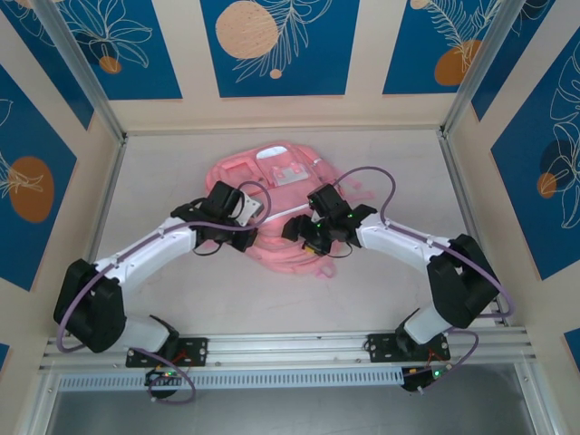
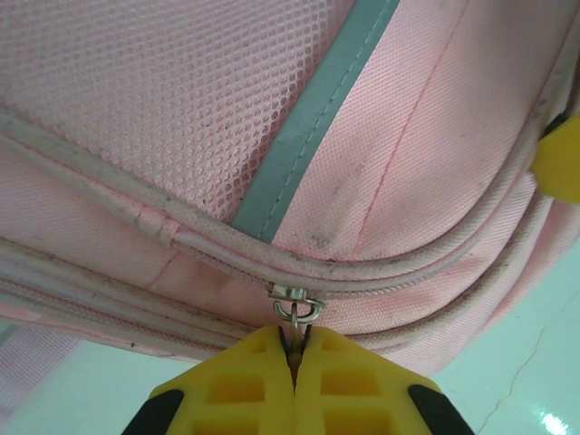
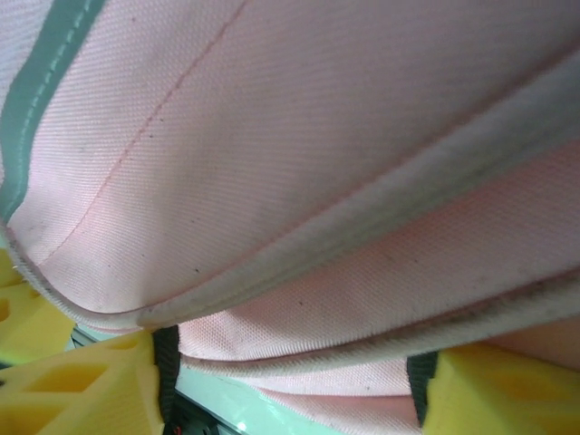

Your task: Pack the student bag

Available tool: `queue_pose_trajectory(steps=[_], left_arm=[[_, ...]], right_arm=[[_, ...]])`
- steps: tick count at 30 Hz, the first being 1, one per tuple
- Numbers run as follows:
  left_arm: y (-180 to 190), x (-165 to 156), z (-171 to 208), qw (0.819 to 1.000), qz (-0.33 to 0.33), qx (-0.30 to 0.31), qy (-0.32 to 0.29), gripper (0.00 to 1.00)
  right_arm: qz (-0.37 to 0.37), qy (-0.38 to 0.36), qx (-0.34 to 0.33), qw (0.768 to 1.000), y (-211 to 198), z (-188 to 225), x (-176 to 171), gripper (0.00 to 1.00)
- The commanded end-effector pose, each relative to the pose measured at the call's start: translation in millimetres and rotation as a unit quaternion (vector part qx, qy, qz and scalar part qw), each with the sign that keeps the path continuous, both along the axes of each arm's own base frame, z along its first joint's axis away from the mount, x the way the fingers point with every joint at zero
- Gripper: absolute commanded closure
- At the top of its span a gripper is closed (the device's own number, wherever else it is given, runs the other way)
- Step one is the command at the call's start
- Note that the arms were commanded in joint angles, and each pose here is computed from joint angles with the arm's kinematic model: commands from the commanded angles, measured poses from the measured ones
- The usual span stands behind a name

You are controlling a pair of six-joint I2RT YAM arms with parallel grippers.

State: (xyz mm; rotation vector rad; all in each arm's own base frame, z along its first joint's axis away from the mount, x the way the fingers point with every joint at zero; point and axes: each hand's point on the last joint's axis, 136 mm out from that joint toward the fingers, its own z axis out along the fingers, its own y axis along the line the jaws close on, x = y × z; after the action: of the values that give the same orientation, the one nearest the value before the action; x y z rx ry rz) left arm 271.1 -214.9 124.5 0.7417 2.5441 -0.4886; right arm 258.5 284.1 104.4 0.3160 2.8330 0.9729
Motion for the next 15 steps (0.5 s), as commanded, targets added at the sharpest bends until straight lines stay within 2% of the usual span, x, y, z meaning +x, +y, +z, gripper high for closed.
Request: queue_pose_trajectory(steps=[1,5,8,15], left_arm=[[-4,-5,8,0.999,0.034,-0.041,0.001,1.00],[-11,-16,0,0.998,0.045,-0.052,0.004,1.00],[-23,-27,-1,0.998,0.028,-0.059,0.012,1.00],[-66,-49,2,0.996,-0.022,-0.084,0.026,1.00]], right_arm=[[0.003,0.003,0.032,0.999,17,5,4,0.39],[0.005,0.005,0.050,0.999,27,3,8,0.54],[0.011,0.003,0.057,0.998,32,2,10,0.60],[0.021,0.000,0.069,0.997,41,4,9,0.65]])
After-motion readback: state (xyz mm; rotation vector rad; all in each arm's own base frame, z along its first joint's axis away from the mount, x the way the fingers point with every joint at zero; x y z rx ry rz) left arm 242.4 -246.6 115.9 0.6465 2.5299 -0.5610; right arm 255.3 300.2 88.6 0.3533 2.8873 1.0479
